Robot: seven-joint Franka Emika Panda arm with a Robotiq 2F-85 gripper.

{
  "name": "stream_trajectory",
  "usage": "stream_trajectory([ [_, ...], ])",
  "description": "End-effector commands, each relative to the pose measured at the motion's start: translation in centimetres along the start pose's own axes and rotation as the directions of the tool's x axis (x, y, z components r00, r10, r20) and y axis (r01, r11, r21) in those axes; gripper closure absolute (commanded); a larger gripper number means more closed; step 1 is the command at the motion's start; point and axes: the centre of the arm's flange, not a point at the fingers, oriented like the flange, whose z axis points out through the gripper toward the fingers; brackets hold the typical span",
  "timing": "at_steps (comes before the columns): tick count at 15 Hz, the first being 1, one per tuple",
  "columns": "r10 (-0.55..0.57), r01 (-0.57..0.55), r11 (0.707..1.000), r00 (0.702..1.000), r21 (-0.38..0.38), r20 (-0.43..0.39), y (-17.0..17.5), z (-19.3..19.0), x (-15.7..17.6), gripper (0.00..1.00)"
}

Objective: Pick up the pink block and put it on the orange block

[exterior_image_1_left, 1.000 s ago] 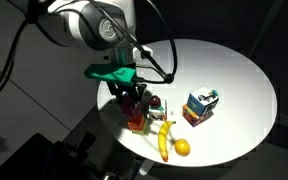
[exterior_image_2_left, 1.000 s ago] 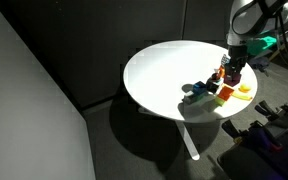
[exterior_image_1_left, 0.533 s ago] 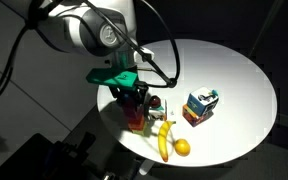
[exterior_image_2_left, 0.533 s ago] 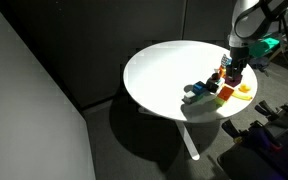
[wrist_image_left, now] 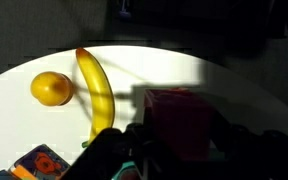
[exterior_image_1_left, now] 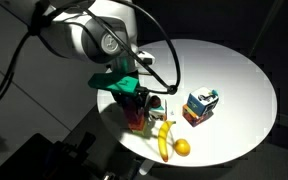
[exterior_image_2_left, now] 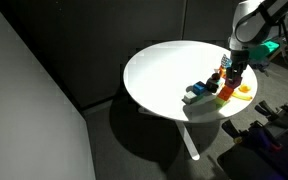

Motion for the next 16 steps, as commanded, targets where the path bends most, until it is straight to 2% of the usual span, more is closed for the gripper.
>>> stream_trajectory([
  [1, -0.024, 0.024, 1.000, 1.000, 0.008, -0.019, 0.7, 0.5, -0.4, 0.69],
  [7, -0.039, 0.040, 0.999, 0.999, 0.026, -0.026, 1.0, 1.2, -0.4, 0.69],
  [16, -0.054, 0.054, 0.998, 0.998, 0.013, -0.010, 0.1, 1.9, -0.4, 0.69],
])
